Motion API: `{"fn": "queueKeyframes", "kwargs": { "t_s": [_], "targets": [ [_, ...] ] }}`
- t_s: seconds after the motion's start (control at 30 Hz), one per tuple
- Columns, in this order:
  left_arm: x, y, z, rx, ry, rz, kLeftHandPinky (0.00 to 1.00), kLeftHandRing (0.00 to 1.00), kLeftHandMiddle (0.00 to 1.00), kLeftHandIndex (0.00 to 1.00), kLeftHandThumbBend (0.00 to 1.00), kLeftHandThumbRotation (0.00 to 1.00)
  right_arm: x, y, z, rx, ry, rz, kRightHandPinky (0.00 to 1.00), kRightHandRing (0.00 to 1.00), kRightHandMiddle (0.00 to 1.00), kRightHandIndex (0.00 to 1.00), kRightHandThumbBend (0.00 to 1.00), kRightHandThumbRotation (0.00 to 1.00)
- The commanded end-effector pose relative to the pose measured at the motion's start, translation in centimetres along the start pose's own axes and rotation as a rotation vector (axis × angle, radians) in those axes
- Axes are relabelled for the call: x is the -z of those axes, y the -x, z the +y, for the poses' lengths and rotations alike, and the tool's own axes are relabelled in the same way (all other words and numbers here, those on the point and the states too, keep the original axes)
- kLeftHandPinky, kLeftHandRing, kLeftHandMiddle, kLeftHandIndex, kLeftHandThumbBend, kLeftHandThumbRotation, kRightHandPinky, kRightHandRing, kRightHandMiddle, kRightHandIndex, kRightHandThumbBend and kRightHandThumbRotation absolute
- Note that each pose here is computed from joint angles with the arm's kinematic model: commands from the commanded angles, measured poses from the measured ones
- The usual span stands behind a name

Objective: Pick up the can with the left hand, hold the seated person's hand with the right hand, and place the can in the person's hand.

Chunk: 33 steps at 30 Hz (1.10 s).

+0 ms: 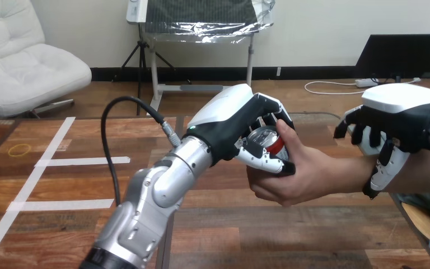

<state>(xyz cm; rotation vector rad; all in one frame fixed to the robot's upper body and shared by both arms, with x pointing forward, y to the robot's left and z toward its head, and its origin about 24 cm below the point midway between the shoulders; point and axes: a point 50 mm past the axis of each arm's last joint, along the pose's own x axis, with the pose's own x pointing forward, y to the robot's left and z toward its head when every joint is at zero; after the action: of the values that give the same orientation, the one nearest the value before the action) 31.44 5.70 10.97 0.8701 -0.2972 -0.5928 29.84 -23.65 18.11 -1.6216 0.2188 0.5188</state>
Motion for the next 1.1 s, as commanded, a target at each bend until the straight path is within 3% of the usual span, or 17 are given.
{"fn": "queueKeyframes", "kwargs": {
  "t_s": [0.0,0.63,1.07],
  "targets": [
    [-0.3,0.6,2.2,-0.016,-0.059,-0.032,0.36,0.46,0.53,0.59,0.63,0.01,0.8,2.0,-2.3,0.133,0.014,0.038,0.66,0.76,0.81,0.81,0.81,0.00],
    [3.4,4.1,6.8,-0.053,-0.077,0.107,0.38,0.47,0.55,0.62,0.64,0.07,1.6,4.2,-2.0,0.135,-0.044,0.073,0.67,0.81,0.84,0.83,0.78,0.00],
    [5.2,6.7,8.9,-0.105,-0.097,0.136,0.42,0.50,0.57,0.63,0.64,0.05,1.9,5.1,-2.2,0.136,-0.055,0.093,0.67,0.81,0.85,0.83,0.79,0.00]
  ]
}}
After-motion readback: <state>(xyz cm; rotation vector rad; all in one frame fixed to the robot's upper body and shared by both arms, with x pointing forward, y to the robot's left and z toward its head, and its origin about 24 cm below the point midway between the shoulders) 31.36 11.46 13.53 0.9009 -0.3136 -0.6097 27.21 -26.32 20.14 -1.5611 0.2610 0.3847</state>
